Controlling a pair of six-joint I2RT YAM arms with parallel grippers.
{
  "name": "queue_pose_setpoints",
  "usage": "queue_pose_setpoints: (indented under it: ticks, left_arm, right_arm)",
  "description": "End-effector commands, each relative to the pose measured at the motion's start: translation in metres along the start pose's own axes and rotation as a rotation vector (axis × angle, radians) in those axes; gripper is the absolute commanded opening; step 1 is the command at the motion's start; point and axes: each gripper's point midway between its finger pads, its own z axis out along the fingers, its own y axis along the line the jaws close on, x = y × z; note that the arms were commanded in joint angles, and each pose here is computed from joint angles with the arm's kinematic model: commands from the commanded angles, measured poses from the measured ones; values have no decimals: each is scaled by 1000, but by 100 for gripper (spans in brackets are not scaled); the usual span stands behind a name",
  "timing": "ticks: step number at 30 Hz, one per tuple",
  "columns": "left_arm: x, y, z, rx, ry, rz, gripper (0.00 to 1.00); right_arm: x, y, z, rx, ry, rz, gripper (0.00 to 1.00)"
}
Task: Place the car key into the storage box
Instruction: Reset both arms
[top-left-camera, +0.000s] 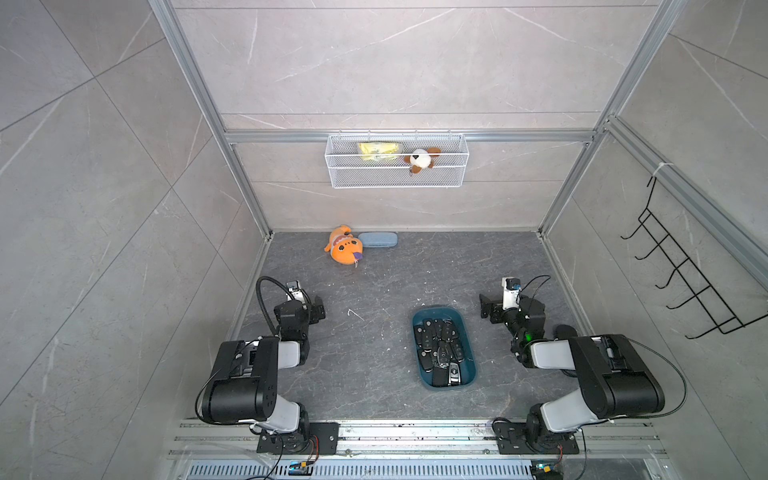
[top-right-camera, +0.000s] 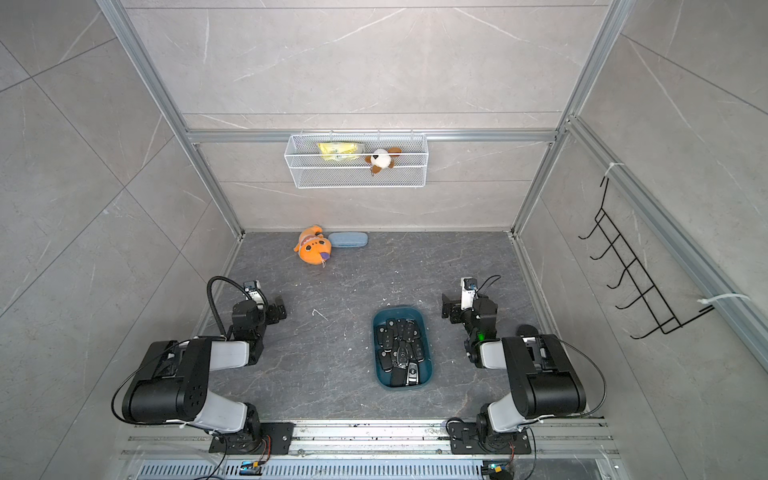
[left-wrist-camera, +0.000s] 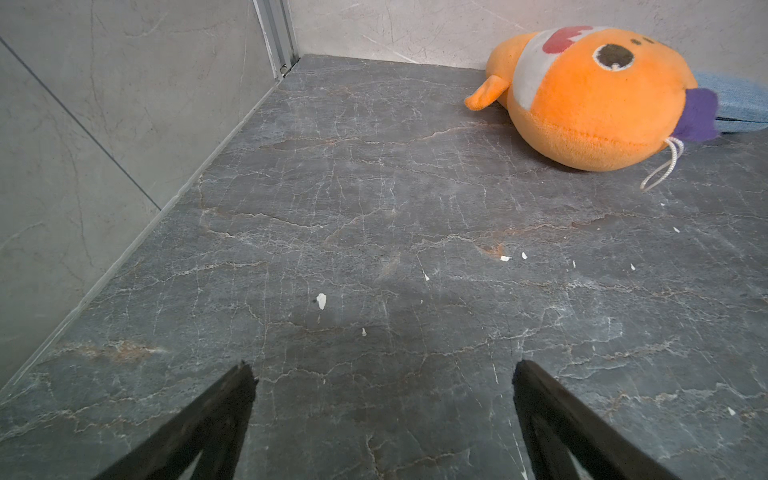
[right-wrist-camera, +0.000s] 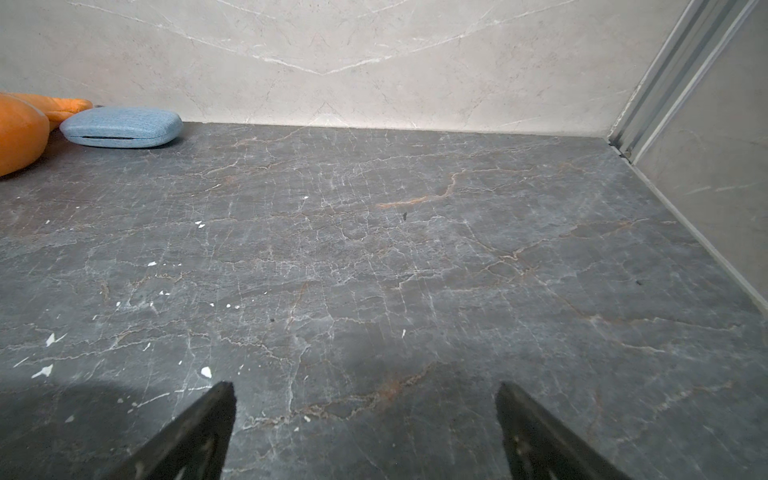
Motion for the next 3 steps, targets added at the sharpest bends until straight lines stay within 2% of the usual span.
queue_pose_setpoints:
  ticks: [1,3]
  left_arm:
    - [-10,-1,1,10,-42,17,100]
    - [-11,-1,1,9,-44,15,100]
  right_arm:
    - [-3,-2,2,11,1,19,100]
    - [-3,-3,2,12,1,19,100]
